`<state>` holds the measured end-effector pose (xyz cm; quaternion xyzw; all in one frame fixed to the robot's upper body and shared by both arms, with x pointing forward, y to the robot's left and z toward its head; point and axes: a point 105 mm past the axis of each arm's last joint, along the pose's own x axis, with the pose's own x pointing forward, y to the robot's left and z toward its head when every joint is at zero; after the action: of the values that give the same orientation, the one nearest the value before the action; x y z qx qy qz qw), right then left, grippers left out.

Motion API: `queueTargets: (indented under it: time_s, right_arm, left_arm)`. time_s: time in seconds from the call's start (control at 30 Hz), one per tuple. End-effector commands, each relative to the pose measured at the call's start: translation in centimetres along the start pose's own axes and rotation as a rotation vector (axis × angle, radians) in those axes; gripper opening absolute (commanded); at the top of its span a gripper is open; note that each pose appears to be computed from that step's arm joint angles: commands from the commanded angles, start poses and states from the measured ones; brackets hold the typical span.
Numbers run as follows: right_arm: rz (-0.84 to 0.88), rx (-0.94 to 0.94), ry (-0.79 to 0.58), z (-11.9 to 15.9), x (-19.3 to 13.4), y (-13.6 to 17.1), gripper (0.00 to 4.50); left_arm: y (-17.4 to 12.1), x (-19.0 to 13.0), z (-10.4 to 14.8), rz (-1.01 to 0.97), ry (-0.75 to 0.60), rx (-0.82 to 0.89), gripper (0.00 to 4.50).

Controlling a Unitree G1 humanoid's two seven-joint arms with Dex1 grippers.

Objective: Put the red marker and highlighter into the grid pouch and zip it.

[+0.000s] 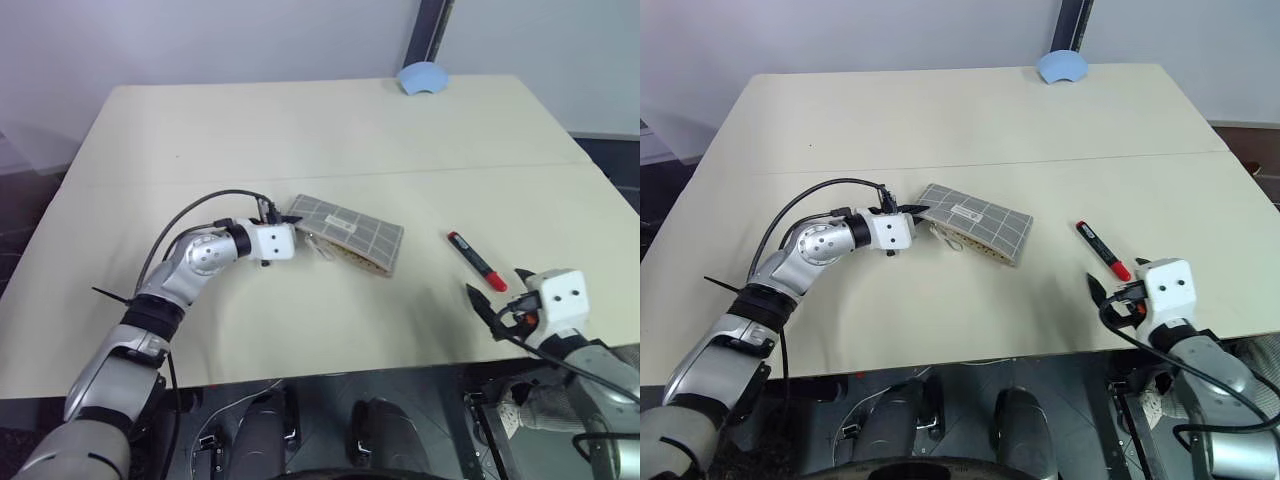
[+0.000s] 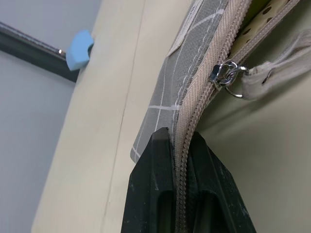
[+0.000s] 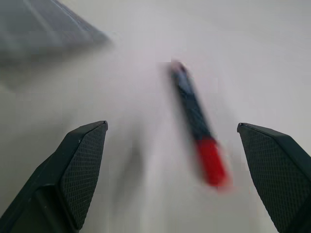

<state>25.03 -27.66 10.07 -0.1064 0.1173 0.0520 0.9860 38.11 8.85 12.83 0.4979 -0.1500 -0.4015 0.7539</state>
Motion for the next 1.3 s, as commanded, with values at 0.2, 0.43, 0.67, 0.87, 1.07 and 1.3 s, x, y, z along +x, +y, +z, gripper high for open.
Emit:
queueTargets:
  time_s: [0.2, 0.43, 0.67, 0.87, 1.07, 1.3]
  right_arm:
    - [0.031, 0.212, 0.054, -1.4, 1.8, -0.9, 4.44]
    - [0.048, 0.225, 0.044, -1.0, 2.5, -1.3, 1.59]
    - [0.365, 0.218, -0.184, 4.7, 0.8, 3.6, 0.24]
    - [0.715, 0.173, -0.274, 8.2, -1.6, 11.3, 0.24]
    - [0.715, -0.04, -0.092, 2.9, -0.3, 13.4, 0.24]
    - [0.566, -0.012, -0.126, 3.0, 1.5, 11.2, 0.24]
  left_arm:
    - [0.8, 0.2, 1.7, 0.057, -0.057, -0.012, 0.0]
    - [0.8, -0.1, 1.5, 0.064, -0.044, -0.018, 0.0]
    - [0.7, 0.0, 1.5, 0.064, -0.041, -0.028, 0.0]
    - [0.5, 0.6, 1.7, 0.056, -0.047, -0.036, 0.0]
    - [1.6, 0.8, 1.6, 0.086, -0.035, -0.047, 0.0]
    - [1.9, 0.5, 1.6, 0.086, -0.031, -0.028, 0.0]
